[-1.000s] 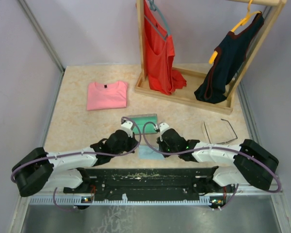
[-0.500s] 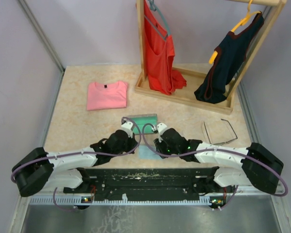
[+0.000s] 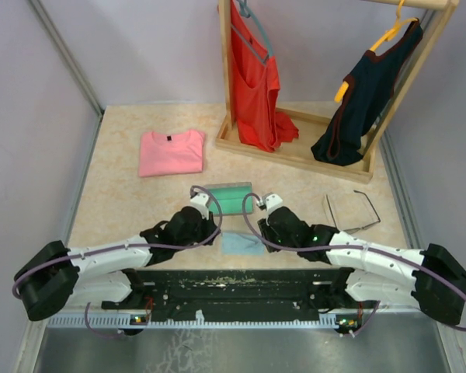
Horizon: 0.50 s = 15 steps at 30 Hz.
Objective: Organize the sunglasses
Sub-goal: Fold the glasses cleaning cloth at the center of the board.
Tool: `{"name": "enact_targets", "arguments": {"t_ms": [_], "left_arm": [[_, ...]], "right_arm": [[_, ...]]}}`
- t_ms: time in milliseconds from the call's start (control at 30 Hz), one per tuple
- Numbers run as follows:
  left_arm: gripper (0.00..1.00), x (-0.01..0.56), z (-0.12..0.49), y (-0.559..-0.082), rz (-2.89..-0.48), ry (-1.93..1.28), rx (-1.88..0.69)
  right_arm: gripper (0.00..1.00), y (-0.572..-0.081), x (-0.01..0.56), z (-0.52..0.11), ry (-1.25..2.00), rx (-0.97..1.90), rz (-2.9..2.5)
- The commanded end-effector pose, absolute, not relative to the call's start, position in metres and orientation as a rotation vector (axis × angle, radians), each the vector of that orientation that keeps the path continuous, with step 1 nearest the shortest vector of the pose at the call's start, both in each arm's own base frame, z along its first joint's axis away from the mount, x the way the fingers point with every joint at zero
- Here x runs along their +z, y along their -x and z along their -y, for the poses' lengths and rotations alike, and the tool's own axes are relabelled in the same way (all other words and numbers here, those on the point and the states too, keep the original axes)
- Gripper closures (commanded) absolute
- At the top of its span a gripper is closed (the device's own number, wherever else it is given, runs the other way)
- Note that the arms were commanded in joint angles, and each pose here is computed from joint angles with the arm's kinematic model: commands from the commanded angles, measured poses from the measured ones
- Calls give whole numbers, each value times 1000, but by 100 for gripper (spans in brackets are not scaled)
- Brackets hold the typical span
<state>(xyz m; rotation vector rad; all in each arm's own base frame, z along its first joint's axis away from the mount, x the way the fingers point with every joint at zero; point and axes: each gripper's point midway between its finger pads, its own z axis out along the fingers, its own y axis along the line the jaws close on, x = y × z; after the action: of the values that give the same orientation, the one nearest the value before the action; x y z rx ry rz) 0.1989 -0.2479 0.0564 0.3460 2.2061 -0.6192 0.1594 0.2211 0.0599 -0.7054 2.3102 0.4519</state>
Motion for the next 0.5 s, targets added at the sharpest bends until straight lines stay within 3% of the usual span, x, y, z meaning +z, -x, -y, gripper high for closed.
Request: {"name": "enact_targets", "arguments": {"t_ms": [0,167,467], "left_arm": [[77,70,254,-199,-2190,-332,-678],[69,68,260,-199,-2207,-339,-701],[65,55,272,-203,-2275,-315,-749]], "right_arm": [[66,-188,91,-211,381,385,-2260],[66,-199,86,-208,219,410,-2297],[65,-208,75,-212,136,470,-2364]]}}
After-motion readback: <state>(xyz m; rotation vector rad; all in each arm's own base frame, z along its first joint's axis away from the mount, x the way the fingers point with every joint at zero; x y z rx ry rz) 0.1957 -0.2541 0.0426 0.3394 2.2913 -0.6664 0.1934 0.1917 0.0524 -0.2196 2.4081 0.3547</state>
